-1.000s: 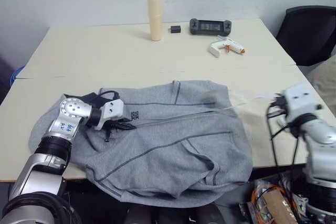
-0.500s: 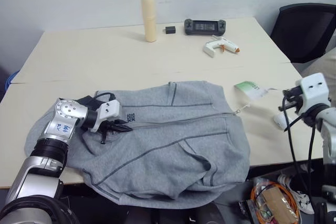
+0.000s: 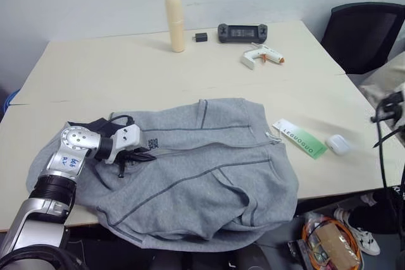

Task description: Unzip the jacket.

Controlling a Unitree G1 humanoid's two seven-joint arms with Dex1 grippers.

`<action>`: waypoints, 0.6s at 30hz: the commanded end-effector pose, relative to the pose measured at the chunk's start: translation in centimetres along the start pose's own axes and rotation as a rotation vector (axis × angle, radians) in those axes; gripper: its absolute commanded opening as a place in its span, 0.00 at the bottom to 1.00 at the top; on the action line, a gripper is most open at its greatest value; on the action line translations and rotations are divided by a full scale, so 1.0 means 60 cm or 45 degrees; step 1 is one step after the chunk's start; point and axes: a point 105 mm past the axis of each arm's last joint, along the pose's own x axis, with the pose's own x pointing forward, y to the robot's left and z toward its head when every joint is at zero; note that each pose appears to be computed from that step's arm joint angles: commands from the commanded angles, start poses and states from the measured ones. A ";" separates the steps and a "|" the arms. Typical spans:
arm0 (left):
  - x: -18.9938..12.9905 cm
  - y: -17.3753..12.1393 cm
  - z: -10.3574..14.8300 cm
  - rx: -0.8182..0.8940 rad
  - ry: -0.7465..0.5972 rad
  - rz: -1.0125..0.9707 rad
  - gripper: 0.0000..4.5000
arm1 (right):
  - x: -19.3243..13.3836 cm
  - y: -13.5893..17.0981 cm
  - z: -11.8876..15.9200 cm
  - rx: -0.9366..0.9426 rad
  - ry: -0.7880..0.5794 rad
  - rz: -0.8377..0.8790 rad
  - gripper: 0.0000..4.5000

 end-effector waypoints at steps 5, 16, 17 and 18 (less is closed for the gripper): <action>-0.095 -0.025 0.061 -0.231 -0.137 -0.158 0.47 | -0.074 0.065 0.076 -0.092 -0.093 0.523 0.42; -0.260 -0.061 0.101 -0.220 0.011 -0.068 0.88 | -0.218 0.069 0.078 -0.126 0.069 0.893 0.82; -0.268 -0.061 0.099 -0.218 0.027 -0.049 0.88 | -0.225 0.064 0.074 -0.115 0.090 0.891 0.82; -0.272 -0.061 0.098 -0.215 0.034 -0.039 0.88 | -0.229 0.061 0.071 -0.106 0.103 0.886 0.82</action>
